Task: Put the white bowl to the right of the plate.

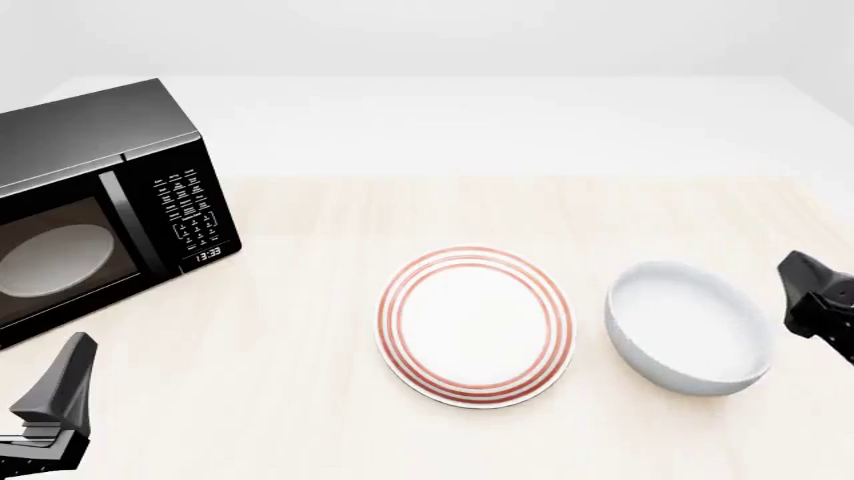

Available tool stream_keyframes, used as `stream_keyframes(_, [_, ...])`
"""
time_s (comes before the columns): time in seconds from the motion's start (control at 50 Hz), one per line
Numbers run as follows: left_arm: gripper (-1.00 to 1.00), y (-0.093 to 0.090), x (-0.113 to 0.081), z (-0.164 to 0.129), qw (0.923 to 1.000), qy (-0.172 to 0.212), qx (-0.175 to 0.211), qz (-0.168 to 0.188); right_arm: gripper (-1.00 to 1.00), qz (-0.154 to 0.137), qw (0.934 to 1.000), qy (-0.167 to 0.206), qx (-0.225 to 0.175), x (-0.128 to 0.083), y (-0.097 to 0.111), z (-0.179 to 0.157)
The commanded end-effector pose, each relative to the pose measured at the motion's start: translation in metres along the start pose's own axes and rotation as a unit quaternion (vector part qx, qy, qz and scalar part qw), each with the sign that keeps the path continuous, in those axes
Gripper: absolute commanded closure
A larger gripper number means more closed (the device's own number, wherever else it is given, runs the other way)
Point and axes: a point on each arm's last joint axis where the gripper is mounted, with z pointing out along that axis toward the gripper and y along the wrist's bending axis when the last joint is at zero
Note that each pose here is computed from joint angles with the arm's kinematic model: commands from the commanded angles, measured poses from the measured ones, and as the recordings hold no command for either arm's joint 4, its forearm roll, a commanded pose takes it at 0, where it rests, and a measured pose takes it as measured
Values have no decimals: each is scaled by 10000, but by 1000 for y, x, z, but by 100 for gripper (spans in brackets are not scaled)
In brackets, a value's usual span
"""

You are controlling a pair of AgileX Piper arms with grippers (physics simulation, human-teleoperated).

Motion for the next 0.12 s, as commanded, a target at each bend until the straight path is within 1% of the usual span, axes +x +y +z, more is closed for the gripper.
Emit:
stream_keyframes(0.02, [-100, 0, 0, 0, 10000, 0, 0, 0, -100, -394, 9975, -224, -548, 0, 9, -22])
stream_keyframes(0.04, [-100, 0, 0, 0, 10000, 0, 0, 0, -100, -411, 9973, -234, -557, 3, 9, -21])
stream_keyframes(0.08, [-100, 0, 0, 0, 10000, 0, 0, 0, -100, -413, 9959, -334, -736, 3, 11, -23])
stream_keyframes(0.12, [-100, 0, 0, 0, 10000, 0, 0, 0, -100, -671, 9936, -403, -809, 5, 12, -22])
